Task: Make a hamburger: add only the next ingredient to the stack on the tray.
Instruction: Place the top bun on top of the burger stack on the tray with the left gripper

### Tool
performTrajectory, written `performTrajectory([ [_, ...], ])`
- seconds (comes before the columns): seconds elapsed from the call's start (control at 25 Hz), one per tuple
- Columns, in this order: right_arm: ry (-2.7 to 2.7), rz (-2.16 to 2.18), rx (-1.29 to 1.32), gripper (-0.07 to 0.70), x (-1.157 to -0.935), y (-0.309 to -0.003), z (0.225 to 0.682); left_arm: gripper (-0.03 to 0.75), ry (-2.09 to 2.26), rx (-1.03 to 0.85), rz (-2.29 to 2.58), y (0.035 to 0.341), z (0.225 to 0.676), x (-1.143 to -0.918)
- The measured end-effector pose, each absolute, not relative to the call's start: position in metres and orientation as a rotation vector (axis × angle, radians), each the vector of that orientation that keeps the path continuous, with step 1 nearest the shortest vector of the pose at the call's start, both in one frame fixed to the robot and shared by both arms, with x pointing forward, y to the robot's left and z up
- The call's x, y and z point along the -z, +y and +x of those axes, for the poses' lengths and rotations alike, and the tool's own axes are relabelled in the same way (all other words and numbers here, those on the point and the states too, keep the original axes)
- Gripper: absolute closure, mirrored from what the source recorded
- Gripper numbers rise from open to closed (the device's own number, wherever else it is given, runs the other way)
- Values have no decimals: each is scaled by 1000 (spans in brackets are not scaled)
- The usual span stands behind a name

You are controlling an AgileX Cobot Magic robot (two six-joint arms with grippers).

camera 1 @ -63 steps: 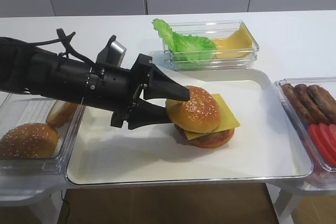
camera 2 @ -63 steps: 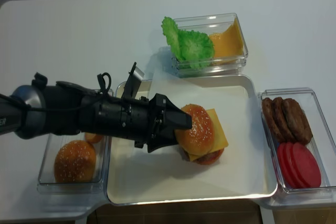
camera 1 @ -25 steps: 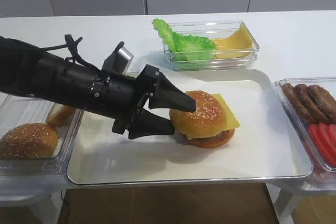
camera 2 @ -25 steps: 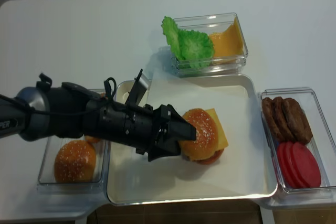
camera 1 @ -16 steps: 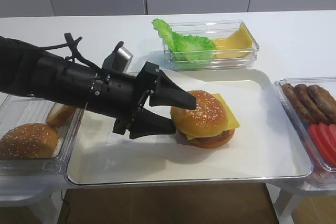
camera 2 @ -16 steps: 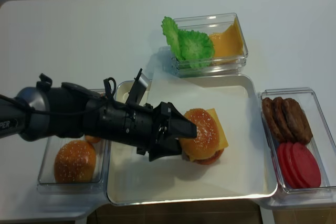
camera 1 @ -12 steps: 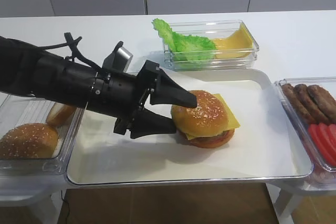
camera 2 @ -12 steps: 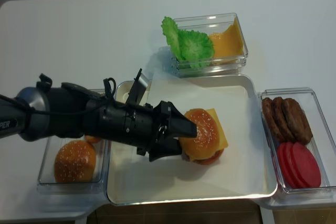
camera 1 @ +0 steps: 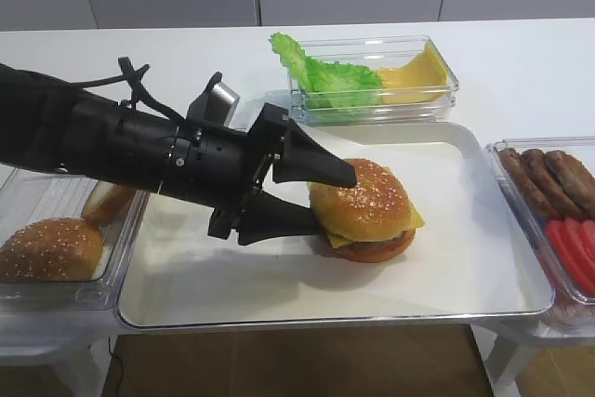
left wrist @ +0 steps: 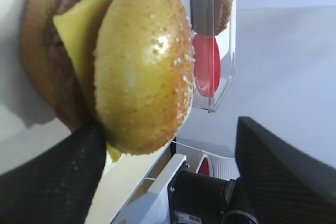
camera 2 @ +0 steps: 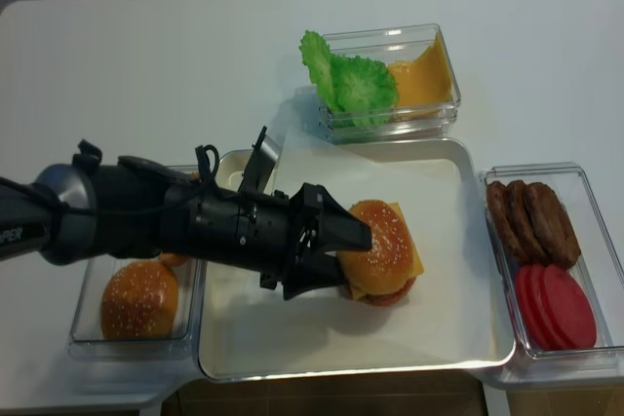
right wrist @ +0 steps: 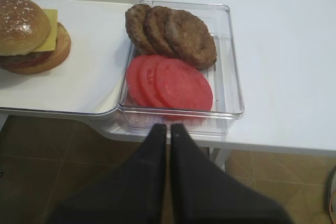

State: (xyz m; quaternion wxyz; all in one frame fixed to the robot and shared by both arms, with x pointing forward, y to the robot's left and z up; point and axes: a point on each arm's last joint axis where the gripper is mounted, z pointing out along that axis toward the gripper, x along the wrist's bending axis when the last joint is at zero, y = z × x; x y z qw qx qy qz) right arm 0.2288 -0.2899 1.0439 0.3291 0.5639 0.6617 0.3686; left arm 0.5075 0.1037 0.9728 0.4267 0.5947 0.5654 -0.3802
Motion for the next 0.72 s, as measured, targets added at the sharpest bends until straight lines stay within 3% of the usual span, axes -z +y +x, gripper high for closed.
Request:
performTrajectory([
  [0.72,1731,1476,-965,604,-1044,-290,229,108,1370,880,1530,113,512,-971],
])
